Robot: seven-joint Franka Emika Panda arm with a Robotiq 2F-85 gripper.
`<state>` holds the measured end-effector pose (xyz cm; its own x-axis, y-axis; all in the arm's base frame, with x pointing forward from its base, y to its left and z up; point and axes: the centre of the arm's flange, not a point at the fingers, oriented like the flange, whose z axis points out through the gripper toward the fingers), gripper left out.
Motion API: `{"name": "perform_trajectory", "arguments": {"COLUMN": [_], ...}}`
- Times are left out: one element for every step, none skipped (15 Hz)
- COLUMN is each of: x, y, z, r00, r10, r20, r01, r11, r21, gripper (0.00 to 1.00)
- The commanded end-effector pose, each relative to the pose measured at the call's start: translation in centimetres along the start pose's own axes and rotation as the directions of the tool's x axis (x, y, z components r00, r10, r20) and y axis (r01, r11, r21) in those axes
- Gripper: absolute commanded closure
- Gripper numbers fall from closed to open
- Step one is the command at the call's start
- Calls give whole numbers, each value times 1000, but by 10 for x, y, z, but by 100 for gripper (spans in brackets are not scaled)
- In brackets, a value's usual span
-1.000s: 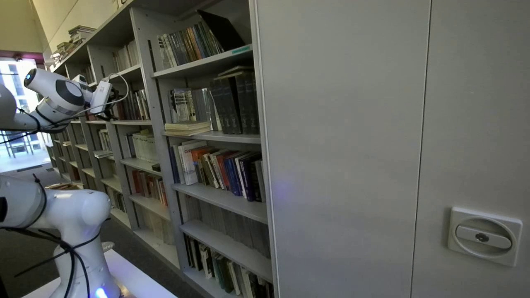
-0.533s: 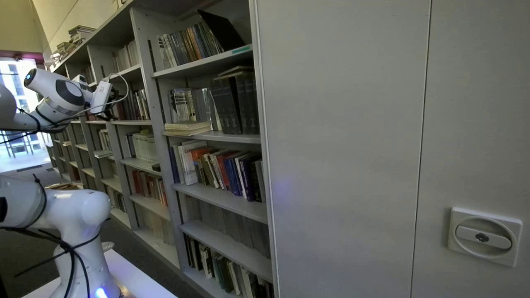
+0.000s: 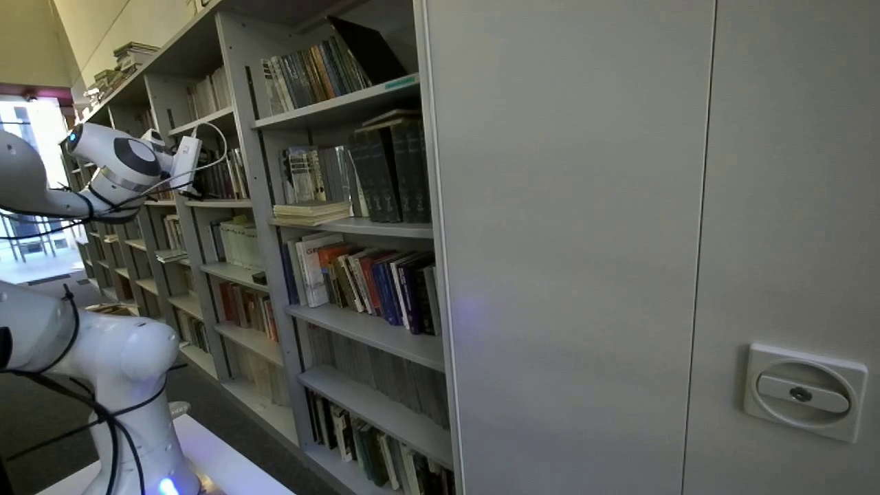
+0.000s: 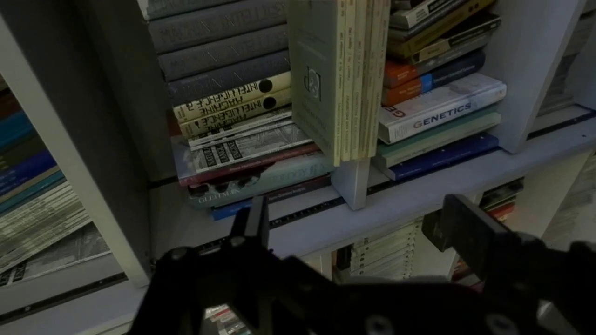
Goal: Put the book on top of the books on the shelf
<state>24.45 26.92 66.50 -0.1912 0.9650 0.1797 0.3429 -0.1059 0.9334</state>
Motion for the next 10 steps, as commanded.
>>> {"name": "perform_trajectory", "arguments": {"x": [15, 14, 12, 13, 12, -2, -1, 0, 1, 1], "y": [28, 29, 29, 28, 24, 13, 11, 11, 11, 12], "z": [64, 79, 95, 107, 117, 88, 100, 108, 112, 113], "r00": [999, 998, 996, 994, 993, 995, 995, 995, 995, 995], "r10": [-23, -35, -45, -49, -52, -42, -45, -43, -42, -41], "r20": [33, 58, 81, 98, 110, 89, 94, 92, 90, 88], "r01": [24, 36, 44, 47, 46, 38, 39, 37, 35, 33], "r11": [999, 999, 999, 998, 997, 998, 997, 997, 996, 996], "r21": [-25, -14, 5, 30, 55, 44, 62, 73, 80, 81], "gripper": [0, 0, 0, 0, 0, 0, 0, 0, 0, 0]}}
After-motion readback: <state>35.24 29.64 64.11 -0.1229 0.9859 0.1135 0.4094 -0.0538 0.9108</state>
